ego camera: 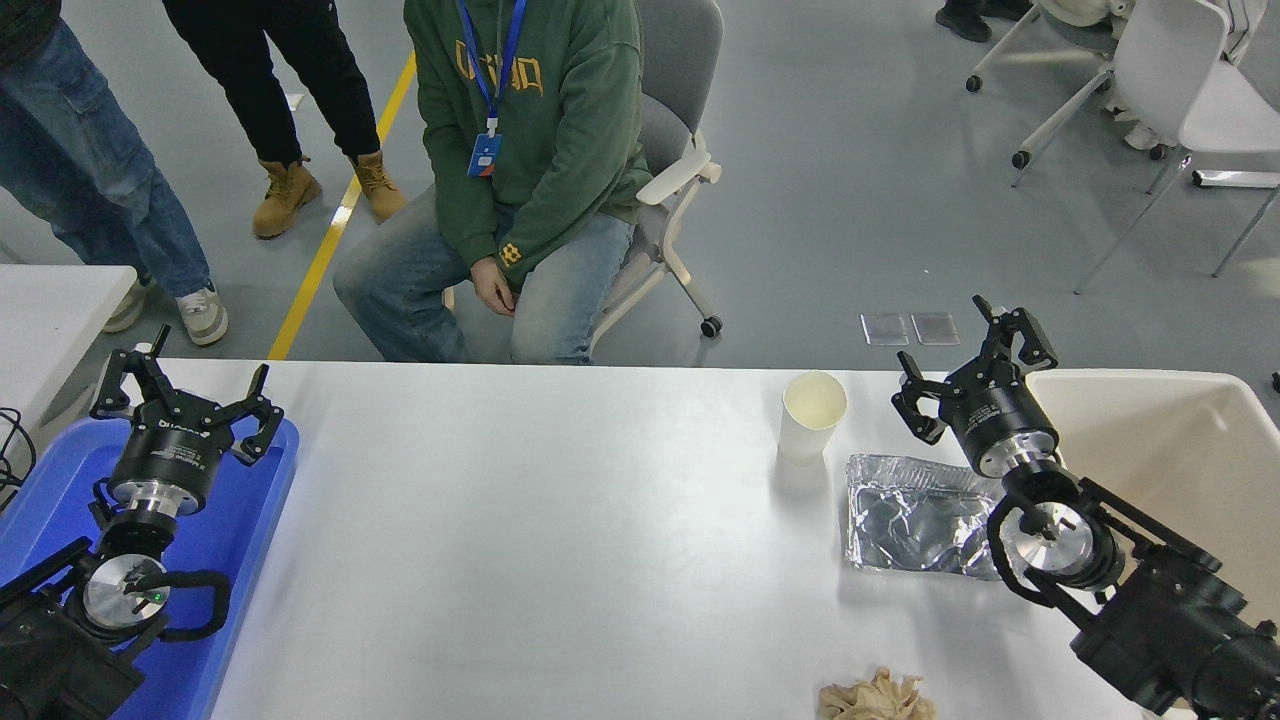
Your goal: Clean the table surface
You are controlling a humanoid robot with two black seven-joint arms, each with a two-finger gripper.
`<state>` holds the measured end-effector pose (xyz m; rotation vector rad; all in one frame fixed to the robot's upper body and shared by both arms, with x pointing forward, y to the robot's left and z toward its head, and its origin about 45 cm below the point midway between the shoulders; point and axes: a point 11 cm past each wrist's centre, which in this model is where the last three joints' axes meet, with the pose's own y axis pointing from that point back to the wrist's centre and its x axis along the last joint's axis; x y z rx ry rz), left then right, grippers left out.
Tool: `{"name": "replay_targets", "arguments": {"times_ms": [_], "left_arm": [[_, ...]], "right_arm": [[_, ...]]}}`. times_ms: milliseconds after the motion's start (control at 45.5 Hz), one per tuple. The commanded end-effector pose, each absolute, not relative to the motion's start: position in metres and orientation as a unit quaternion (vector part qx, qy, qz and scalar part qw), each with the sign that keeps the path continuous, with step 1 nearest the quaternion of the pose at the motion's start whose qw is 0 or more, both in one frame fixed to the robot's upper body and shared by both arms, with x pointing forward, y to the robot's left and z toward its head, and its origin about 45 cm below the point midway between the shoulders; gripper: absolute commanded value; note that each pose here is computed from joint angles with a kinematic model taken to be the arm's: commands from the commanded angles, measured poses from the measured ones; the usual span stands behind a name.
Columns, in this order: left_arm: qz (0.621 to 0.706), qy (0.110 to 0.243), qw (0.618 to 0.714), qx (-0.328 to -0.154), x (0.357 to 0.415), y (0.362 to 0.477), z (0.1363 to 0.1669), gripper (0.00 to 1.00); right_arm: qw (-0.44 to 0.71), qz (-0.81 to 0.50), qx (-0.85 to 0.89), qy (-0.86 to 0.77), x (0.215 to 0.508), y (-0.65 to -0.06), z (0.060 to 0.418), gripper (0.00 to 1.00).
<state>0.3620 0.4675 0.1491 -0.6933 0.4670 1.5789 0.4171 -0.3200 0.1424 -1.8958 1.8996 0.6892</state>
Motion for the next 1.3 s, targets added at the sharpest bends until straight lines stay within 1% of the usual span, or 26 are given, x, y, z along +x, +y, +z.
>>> {"name": "replay_targets", "arguments": {"times_ms": [0,22,66,1011,1275], "left_arm": [[0.6889,0.204,0.6254,-0.304,0.3618,0.468,0.1491,1.00],[0.6894,0.203,0.6251,-0.305,0.3617,0.468,0.1496,1.00],[0.6892,0.203,0.6258,-0.303,0.3616,0.468,0.1492,1.00],[0.6893,0.204,0.6253,-0.304,0.3616,0.468,0.1492,1.00],[0.6892,0.203,0.6258,-0.303,0.3616,0.468,0.1492,1.00]], "right_arm": [[0.182,0.244,-0.671,0.676,0.417,-0.322,0.142,1.00],[0.182,0.244,-0.671,0.676,0.417,-0.322,0.142,1.00],[0.182,0.244,-0.671,0.676,0.417,-0.322,0.142,1.00],[0.170,0.214,-0.686,0.674,0.422,-0.325,0.151,1.00],[0.170,0.202,-0.682,0.682,0.423,-0.343,0.159,1.00]]}}
